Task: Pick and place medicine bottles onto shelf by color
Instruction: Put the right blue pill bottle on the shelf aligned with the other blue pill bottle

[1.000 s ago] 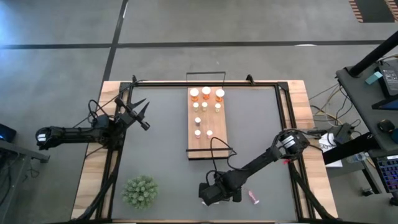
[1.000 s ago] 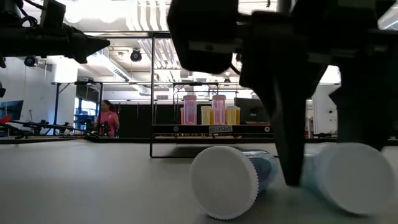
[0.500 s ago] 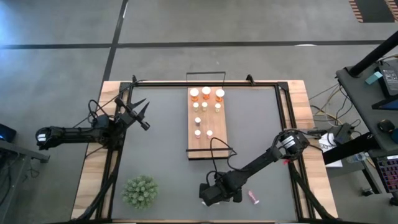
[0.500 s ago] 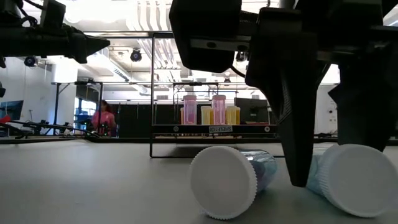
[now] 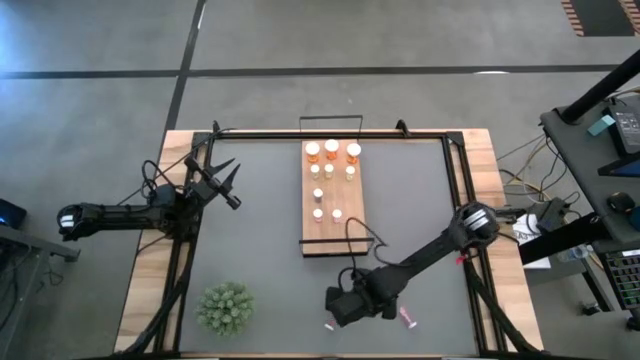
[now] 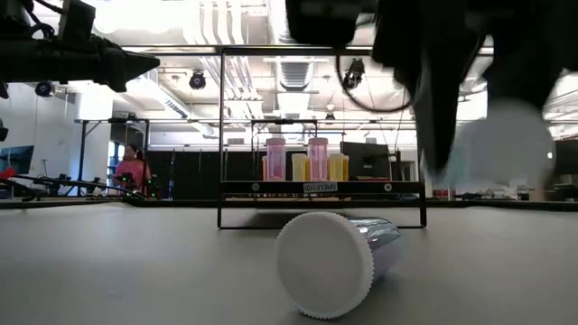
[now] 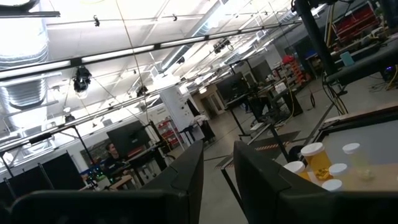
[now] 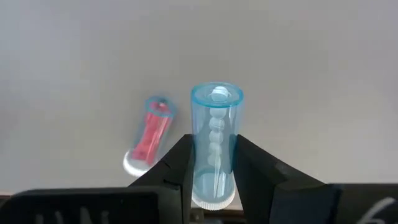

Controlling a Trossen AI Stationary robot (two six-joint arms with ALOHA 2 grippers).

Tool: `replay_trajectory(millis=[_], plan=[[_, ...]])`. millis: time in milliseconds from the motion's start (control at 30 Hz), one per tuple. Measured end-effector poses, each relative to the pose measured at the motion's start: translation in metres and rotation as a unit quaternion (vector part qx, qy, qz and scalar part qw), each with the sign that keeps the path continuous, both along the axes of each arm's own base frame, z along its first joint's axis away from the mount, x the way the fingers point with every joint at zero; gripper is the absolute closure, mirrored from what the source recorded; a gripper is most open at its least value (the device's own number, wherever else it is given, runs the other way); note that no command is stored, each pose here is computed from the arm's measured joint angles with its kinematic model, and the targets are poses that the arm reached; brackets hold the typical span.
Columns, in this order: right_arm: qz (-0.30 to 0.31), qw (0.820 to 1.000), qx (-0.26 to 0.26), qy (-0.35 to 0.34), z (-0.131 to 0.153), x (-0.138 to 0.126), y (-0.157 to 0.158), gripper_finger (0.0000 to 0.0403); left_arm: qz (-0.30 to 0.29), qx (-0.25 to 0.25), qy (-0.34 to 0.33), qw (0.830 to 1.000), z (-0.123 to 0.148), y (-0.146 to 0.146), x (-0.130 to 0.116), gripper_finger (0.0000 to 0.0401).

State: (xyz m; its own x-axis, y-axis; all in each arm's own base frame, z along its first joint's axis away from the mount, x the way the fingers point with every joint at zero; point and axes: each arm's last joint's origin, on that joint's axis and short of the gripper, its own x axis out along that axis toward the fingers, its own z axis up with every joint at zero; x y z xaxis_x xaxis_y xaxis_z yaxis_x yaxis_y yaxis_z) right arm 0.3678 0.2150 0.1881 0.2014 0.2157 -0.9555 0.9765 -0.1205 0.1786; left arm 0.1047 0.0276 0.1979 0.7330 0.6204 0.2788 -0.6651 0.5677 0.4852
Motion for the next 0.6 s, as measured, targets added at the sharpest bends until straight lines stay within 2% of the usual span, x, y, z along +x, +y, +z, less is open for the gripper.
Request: replay_trajectory(millis=[200,400,600], plan=[[-0.058,0.998,-0.024,0.022,0.054,-0.032,-0.019,0.0321,0.000,0.000,0.000,1.000,0.000,0.000,0.000,0.0329],[-0.122,0.991,-0.040,0.031,0.080,-0.066,-0.038,0.0321,0.000,0.000,0.000,1.000,0.000,0.000,0.000,0.0329],[-0.188,0.981,-0.042,0.008,0.097,-0.102,-0.065,0.0321,0.000,0.000,0.000,1.000,0.000,0.000,0.000,0.0329]])
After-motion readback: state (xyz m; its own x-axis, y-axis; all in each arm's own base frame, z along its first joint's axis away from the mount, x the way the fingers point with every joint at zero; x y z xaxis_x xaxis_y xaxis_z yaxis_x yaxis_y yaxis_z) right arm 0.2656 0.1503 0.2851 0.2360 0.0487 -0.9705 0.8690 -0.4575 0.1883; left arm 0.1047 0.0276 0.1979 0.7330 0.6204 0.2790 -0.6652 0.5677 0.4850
